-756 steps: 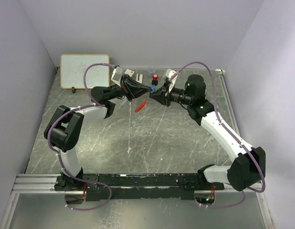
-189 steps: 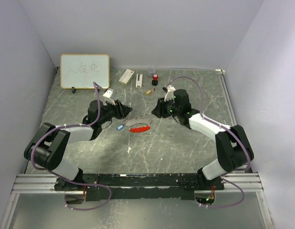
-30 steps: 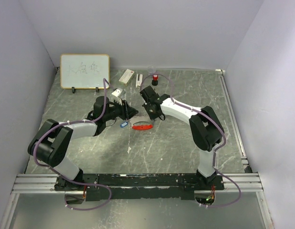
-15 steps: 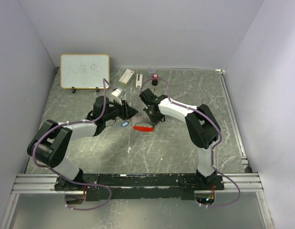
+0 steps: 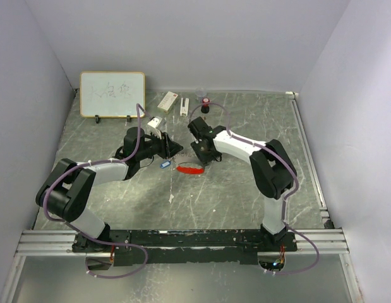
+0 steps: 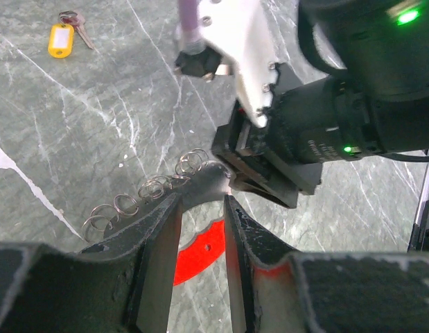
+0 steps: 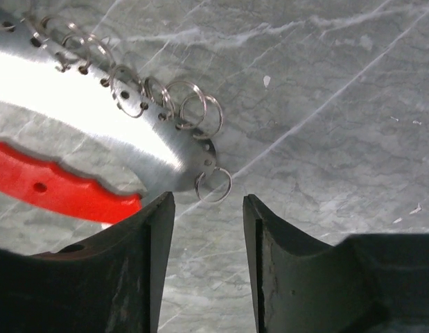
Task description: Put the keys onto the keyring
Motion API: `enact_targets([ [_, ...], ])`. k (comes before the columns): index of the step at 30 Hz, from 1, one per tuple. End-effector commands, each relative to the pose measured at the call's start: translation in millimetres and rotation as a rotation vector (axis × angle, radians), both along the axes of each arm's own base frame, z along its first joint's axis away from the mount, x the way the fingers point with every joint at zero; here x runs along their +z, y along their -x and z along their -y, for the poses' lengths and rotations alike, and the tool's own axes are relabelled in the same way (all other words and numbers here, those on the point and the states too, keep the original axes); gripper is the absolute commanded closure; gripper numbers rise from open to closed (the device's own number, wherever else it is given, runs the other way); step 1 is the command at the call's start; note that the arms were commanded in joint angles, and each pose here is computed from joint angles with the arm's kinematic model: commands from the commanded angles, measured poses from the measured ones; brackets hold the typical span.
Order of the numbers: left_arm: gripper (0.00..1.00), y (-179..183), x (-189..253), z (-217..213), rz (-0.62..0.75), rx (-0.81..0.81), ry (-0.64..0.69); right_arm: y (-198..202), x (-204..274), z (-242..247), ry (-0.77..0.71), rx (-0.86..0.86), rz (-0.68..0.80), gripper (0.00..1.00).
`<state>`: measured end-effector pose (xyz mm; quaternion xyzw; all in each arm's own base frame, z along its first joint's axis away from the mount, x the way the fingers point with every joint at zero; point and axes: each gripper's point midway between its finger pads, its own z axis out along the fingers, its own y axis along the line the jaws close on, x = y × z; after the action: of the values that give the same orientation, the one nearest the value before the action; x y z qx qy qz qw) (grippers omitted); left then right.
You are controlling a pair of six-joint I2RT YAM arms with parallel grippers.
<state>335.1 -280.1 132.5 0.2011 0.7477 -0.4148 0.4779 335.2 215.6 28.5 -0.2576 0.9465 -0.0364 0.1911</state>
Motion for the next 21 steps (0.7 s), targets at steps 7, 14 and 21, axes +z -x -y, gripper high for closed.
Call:
enact_targets([
  [7, 0.60, 3, 7, 4, 0.059, -0.032, -0.013, -12, 37, 14, -0.175, -0.070, 0.111, 0.53],
  [14, 0.58, 16, -6, 39, 0.180, -0.116, -0.223, -38, 82, 44, -0.435, -0.209, 0.286, 0.53],
  [21, 0.53, 19, -26, 71, 0.324, -0.185, -0.406, -47, 129, 71, -0.480, -0.274, 0.463, 0.53],
])
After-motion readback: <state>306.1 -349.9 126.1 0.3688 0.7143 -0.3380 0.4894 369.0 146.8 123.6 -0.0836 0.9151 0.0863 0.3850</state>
